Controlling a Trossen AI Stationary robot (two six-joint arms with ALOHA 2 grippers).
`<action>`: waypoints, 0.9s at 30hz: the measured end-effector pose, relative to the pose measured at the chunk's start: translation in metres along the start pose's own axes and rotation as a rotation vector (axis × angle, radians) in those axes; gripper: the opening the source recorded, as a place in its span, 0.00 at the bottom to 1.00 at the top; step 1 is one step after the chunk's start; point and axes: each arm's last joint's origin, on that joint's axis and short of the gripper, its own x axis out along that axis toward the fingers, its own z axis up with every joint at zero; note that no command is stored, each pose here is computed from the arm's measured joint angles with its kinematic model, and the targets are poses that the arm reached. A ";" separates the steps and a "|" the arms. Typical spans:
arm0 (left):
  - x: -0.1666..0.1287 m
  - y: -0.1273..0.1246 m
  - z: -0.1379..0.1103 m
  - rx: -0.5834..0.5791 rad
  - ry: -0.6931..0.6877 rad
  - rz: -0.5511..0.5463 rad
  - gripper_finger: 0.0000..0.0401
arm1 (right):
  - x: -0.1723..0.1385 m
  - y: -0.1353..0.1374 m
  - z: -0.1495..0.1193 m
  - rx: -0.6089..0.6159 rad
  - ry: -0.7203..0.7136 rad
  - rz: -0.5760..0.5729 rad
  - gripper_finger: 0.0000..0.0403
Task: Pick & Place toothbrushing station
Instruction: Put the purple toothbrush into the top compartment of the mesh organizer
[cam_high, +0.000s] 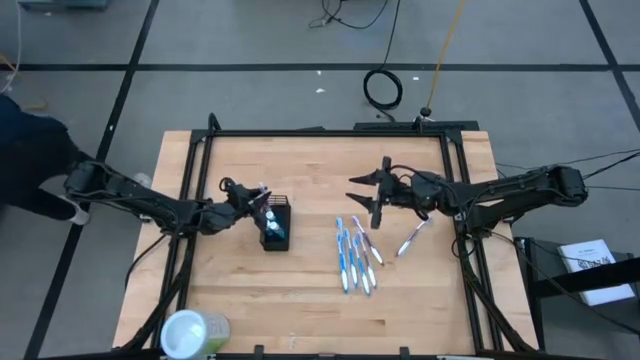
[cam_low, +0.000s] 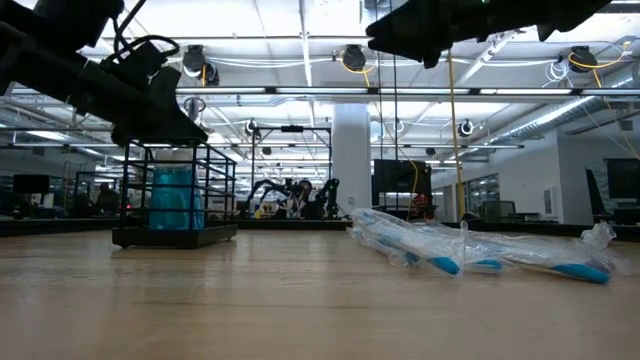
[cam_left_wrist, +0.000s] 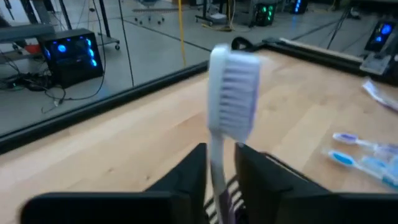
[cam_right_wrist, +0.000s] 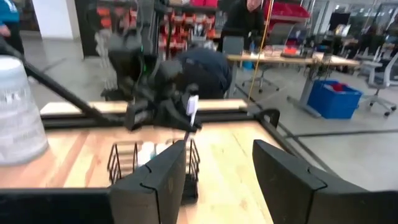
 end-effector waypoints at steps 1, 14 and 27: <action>0.000 0.000 0.001 -0.003 -0.003 0.001 0.27 | 0.000 0.000 -0.002 -0.003 0.016 0.002 0.45; -0.012 0.000 0.037 0.016 -0.161 -0.043 0.58 | -0.022 0.018 -0.032 0.188 0.405 0.042 0.45; -0.023 0.002 0.055 0.019 -0.270 -0.134 0.60 | -0.074 0.014 -0.078 0.595 1.061 -0.354 0.45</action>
